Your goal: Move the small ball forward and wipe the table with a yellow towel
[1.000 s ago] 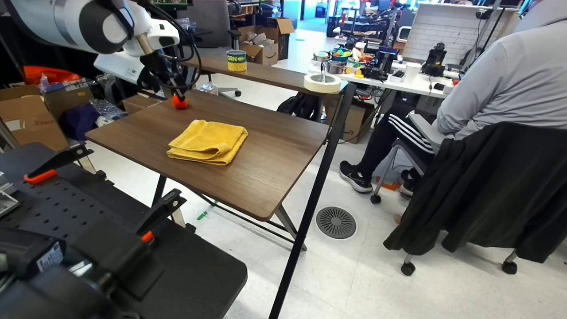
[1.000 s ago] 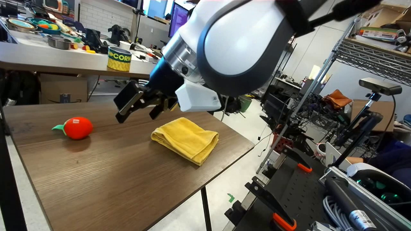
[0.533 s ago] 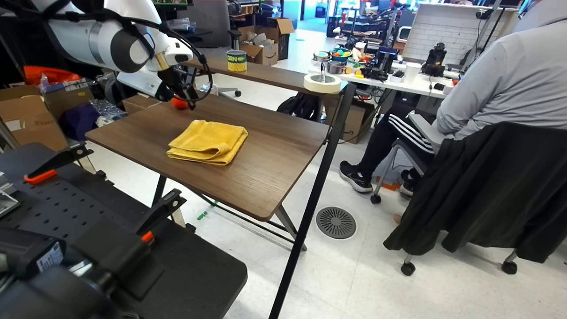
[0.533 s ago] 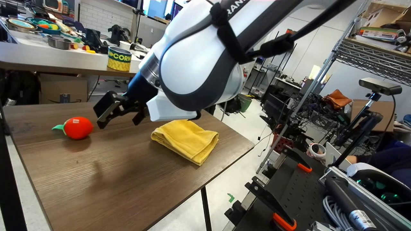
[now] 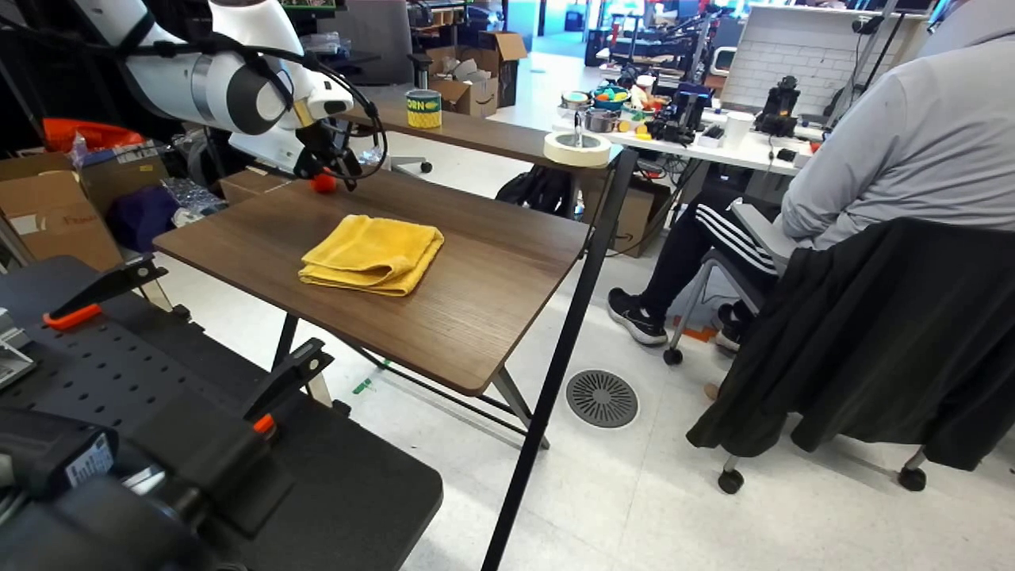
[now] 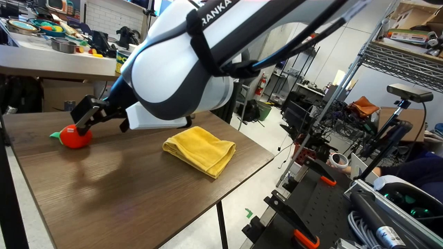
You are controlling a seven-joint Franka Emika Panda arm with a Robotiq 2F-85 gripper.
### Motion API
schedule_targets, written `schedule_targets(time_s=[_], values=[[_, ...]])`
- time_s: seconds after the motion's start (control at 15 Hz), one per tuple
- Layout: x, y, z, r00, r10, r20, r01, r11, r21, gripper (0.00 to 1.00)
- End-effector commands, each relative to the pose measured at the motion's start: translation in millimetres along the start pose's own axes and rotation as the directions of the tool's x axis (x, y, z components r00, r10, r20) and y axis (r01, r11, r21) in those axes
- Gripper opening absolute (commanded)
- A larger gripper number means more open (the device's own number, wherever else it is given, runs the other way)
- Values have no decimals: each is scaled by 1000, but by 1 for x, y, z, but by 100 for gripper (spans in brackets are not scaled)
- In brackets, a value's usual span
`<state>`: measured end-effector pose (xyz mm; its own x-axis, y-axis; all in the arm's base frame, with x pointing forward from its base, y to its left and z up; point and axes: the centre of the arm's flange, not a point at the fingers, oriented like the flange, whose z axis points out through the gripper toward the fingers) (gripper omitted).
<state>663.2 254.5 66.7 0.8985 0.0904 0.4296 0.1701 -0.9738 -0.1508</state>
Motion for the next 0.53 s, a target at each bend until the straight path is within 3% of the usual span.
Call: schedule_targets(time_s=[0.0, 0.47], values=[[15, -38, 21, 1000, 9, -3, -9, 1000, 16, 100], [6, -94, 38, 1000, 12, -4, -12, 999, 37, 100]])
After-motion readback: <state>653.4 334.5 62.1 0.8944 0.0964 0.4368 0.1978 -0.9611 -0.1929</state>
